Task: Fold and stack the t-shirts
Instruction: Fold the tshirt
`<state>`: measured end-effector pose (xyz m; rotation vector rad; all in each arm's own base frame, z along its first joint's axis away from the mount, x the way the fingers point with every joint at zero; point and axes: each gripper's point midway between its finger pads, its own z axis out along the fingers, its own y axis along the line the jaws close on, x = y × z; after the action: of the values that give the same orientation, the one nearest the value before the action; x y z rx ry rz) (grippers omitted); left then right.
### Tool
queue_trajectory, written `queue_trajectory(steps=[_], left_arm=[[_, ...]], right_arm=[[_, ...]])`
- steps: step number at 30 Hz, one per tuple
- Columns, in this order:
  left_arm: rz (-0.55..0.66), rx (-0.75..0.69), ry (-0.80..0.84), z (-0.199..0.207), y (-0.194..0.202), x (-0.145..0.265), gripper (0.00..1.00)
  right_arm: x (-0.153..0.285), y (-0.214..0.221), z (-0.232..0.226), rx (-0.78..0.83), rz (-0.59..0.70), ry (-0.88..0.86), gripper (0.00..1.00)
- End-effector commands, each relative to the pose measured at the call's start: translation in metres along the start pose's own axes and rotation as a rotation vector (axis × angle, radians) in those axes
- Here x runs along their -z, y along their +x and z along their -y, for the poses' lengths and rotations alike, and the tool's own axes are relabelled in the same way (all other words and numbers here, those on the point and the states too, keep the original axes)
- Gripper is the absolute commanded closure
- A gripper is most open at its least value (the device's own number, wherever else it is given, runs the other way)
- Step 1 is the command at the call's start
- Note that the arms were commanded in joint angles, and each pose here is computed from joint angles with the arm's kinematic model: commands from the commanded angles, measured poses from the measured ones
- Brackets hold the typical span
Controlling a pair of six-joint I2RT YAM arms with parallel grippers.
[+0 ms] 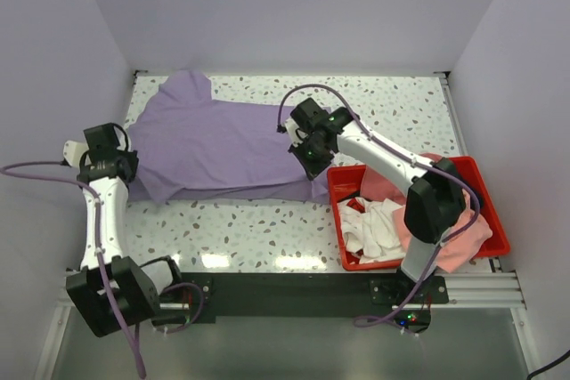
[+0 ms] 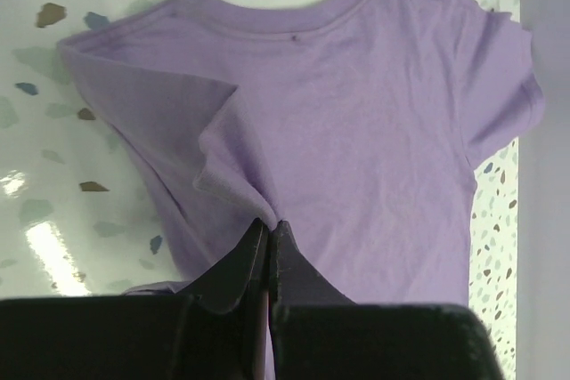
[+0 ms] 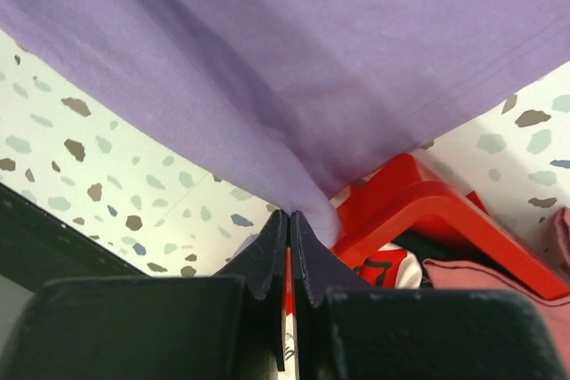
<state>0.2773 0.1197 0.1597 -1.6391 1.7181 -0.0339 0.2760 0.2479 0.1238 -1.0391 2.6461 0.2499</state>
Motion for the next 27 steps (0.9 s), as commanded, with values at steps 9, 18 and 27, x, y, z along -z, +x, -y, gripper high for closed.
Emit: queue_trajectory(steps=[9, 18, 27], left_arm=[[0.045, -0.001, 0.065, 0.065, -0.012, -0.033, 1.0], [0.043, -0.083, 0.032, 0.088, -0.006, -0.07, 1.0], [-0.017, -0.152, -0.029, 0.095, 0.016, -0.112, 1.0]], right_arm=[[-0.017, -0.023, 0.032, -0.02, -0.023, 0.001, 1.0], [-0.036, -0.034, 0.053, -0.029, -0.055, 0.013, 1.0], [-0.06, -0.049, 0.082, -0.033, -0.059, 0.058, 0.9]])
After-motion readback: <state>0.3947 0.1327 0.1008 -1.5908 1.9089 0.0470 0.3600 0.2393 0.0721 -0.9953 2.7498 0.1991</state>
